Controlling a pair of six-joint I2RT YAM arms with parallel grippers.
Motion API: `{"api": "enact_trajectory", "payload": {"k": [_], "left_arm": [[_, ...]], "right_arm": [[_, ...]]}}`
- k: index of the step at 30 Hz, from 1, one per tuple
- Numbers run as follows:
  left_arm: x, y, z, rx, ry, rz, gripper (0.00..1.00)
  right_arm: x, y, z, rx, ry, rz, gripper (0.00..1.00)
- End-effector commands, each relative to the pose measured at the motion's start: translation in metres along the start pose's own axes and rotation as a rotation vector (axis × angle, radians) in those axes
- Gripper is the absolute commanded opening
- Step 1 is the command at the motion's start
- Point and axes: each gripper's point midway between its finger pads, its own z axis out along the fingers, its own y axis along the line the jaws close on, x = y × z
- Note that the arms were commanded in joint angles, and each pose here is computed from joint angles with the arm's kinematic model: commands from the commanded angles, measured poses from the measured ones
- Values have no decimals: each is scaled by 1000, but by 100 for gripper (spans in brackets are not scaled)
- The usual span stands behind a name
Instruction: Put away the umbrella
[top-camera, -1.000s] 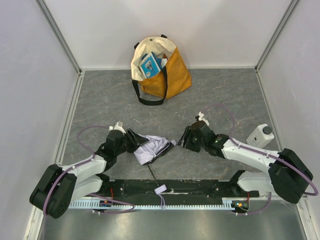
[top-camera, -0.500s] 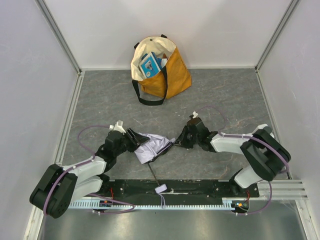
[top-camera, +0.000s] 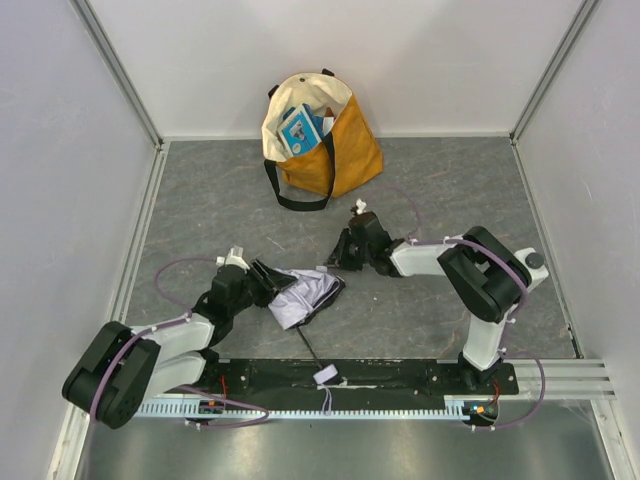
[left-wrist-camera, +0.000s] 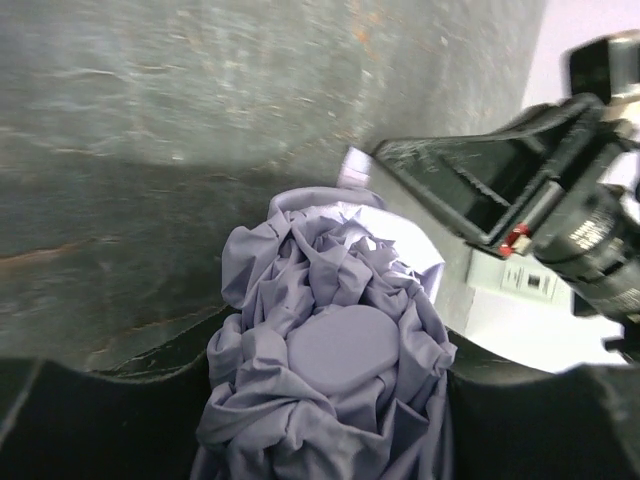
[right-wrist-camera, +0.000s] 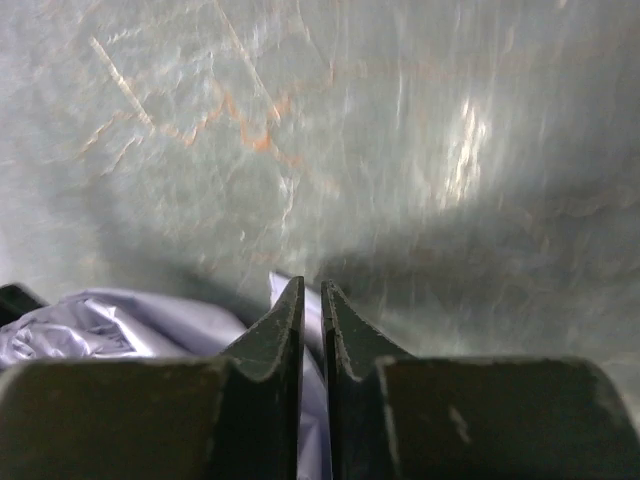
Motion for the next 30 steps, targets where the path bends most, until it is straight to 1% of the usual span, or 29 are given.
{"api": "enact_trajectory", "payload": {"k": [1, 2, 3, 4, 6, 7, 9, 10, 11, 12, 13, 15, 17, 19, 20, 22, 25, 30], "left_arm": [[-23, 7, 13, -81, -123, -147, 2], [-27, 10, 16, -106, -139, -161, 2], [-29, 10, 18, -124, -147, -180, 2], [-35, 12, 21, -138, -185, -188, 2], [-40, 8, 25, -141, -204, -201, 2], [-39, 9, 26, -154, -211, -209, 2], [-40, 16, 26, -202, -252, -243, 2], [-39, 19, 26, -222, -261, -246, 2], [-35, 21, 26, -241, -257, -246, 2], [-33, 21, 26, -254, -263, -251, 2], [-31, 23, 26, -263, -264, -259, 2], [-25, 23, 27, -280, -254, -262, 2], [-20, 26, 28, -306, -244, -270, 2], [-15, 30, 28, -320, -233, -278, 2], [-13, 32, 27, -327, -226, -283, 2], [-9, 33, 26, -335, -210, -287, 2], [-6, 32, 24, -345, -199, -280, 2], [-5, 35, 20, -374, -206, -272, 2]], "right_arm": [[-38, -31, 0, 245, -28, -348, 20], [-51, -33, -9, 301, -43, -418, 24], [-67, -31, -19, 356, -66, -483, 33], [-80, -24, -28, 384, -78, -544, 41], [-92, -10, -45, 409, -79, -644, 56], [-91, 0, -51, 405, -81, -698, 66], [-72, 27, -59, 349, -71, -801, 81], [-60, 43, -63, 309, -76, -850, 85], [-40, 60, -65, 253, -67, -906, 88], [-18, 80, -67, 169, -59, -952, 91], [-1, 95, -68, 92, -60, -980, 91], [27, 114, -68, -7, -79, -1052, 92], [44, 122, -66, -32, -121, -1114, 91], [57, 122, -61, -49, -136, -1136, 89], [61, 128, -59, -78, -164, -1134, 88], [76, 123, -55, -98, -166, -1156, 87], [88, 110, -48, -73, -186, -1187, 86], [76, 104, -39, 86, -284, -1229, 86]]}}
